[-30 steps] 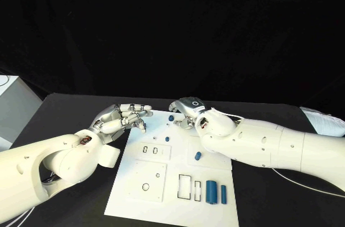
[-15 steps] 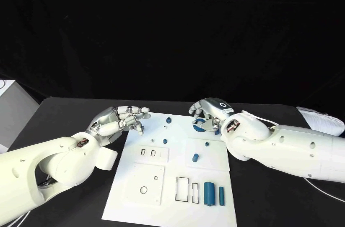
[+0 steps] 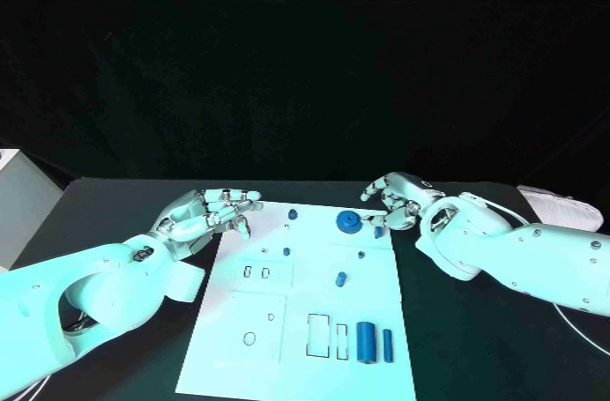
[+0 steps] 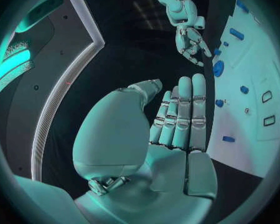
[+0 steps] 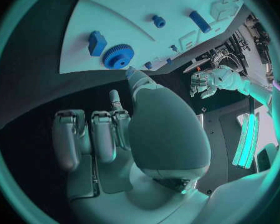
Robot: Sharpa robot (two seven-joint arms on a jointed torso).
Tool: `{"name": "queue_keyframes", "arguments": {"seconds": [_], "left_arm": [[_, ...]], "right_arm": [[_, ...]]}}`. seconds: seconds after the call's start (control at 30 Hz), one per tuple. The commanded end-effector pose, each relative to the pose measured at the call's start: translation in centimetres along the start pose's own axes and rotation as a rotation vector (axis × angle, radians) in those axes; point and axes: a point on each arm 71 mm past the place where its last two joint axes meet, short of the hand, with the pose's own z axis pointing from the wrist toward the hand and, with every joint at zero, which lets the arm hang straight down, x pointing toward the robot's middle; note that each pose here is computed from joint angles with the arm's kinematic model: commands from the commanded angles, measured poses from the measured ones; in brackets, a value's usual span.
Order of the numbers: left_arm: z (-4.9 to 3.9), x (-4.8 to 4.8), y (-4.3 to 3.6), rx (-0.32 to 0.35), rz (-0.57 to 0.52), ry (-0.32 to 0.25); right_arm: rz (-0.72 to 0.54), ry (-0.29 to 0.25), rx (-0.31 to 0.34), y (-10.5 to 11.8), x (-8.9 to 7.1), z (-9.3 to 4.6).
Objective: Assemble the parts on the task board
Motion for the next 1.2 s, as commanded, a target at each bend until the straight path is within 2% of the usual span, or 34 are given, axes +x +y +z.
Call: {"name": "queue_keyframes", "arguments": {"seconds": [0.03,0.37,0.7,1.2], "left_arm": [[0.1,0.27,-0.07,0.007,-0.01,0.022],[0.14,0.21,-0.04,0.006,-0.01,0.022],[0.15,0.21,-0.03,0.005,-0.01,0.023],[0.16,0.14,-0.01,0.002,-0.01,0.023]], "right_arm": [[0.013,0.084,0.019,-0.1,0.7,0.3],[-0.021,0.132,0.024,0.8,2.2,1.0],[-0.04,0.12,0.052,0.8,2.6,1.7],[-0.035,0.113,0.043,1.3,2.8,1.9]]}}
